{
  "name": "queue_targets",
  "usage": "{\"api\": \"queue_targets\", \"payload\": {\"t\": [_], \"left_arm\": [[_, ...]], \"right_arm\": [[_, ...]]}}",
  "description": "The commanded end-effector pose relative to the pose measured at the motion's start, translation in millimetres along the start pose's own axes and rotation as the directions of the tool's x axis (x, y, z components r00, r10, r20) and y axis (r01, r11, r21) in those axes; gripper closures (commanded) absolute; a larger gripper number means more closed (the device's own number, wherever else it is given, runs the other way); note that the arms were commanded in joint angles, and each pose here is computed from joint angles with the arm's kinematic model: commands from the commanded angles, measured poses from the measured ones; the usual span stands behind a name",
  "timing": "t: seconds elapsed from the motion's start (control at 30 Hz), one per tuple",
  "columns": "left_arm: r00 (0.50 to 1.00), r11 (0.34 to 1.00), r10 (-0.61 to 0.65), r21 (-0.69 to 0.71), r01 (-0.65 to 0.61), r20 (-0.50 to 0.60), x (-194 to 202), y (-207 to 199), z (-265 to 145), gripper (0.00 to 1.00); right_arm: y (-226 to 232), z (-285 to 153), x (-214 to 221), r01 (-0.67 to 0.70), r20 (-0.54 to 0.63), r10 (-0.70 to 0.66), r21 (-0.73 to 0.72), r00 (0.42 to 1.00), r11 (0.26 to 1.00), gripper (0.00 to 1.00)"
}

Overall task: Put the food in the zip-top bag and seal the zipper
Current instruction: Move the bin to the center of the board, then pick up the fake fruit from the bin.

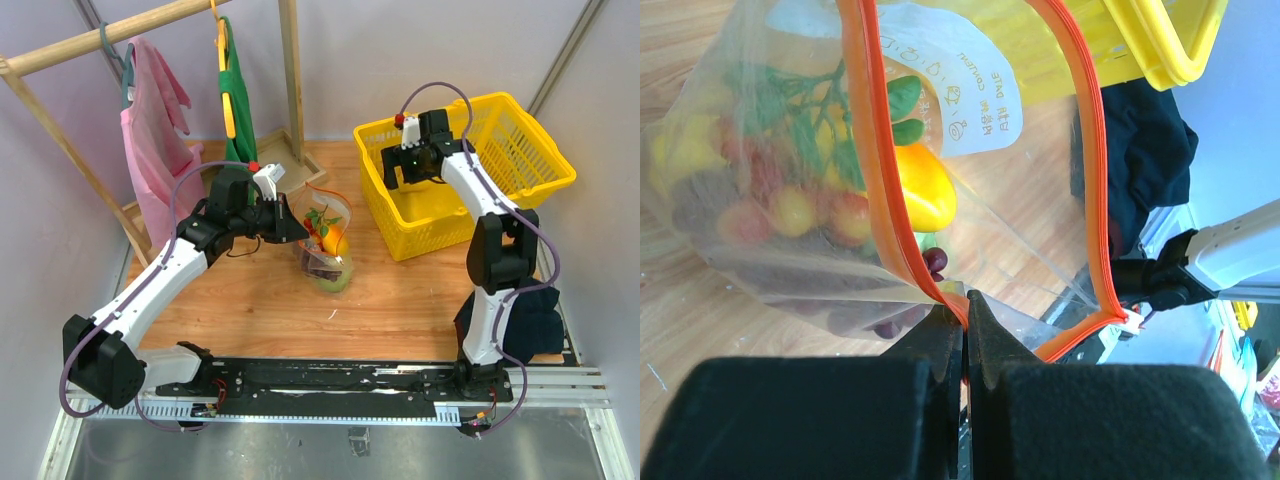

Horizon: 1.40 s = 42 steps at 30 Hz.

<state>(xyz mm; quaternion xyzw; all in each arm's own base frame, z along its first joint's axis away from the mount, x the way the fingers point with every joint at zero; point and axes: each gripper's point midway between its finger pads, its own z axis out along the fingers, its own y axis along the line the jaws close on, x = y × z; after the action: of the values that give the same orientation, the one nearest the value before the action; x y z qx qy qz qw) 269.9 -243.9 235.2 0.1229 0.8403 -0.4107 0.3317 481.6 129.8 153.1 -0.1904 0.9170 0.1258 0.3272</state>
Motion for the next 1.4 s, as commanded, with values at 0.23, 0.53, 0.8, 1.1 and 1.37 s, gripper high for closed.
{"api": "queue_targets", "payload": {"t": [0.23, 0.53, 0.8, 1.1, 1.37], "left_arm": [[0.999, 0.999, 0.026, 0.038, -0.027, 0.028, -9, -8, -4, 1.00], [0.999, 0.999, 0.027, 0.038, -0.028, 0.030, -9, -8, -4, 1.00], [0.999, 0.999, 0.024, 0.038, -0.025, 0.030, -9, -8, -4, 1.00], [0.999, 0.999, 0.023, 0.038, -0.024, 0.032, -9, -8, -4, 1.00], [0.999, 0.999, 0.024, 0.038, -0.025, 0.032, -9, -8, -5, 1.00]], "right_arm": [[13, 68, -12, 0.007, 0.076, 0.004, -0.154, 0.997, 0.988, 0.10], [21, 102, 17, -0.042, -0.011, 0.041, -0.235, 0.999, 0.971, 0.10], [12, 123, 17, -0.104, 0.058, 0.120, -0.233, 0.991, 0.967, 0.15], [10, 135, 5, -0.154, 0.214, 0.216, -0.274, 0.953, 0.949, 0.14], [6, 145, 13, -0.191, 0.180, 0.242, -0.259, 0.953, 0.947, 0.23]]}}
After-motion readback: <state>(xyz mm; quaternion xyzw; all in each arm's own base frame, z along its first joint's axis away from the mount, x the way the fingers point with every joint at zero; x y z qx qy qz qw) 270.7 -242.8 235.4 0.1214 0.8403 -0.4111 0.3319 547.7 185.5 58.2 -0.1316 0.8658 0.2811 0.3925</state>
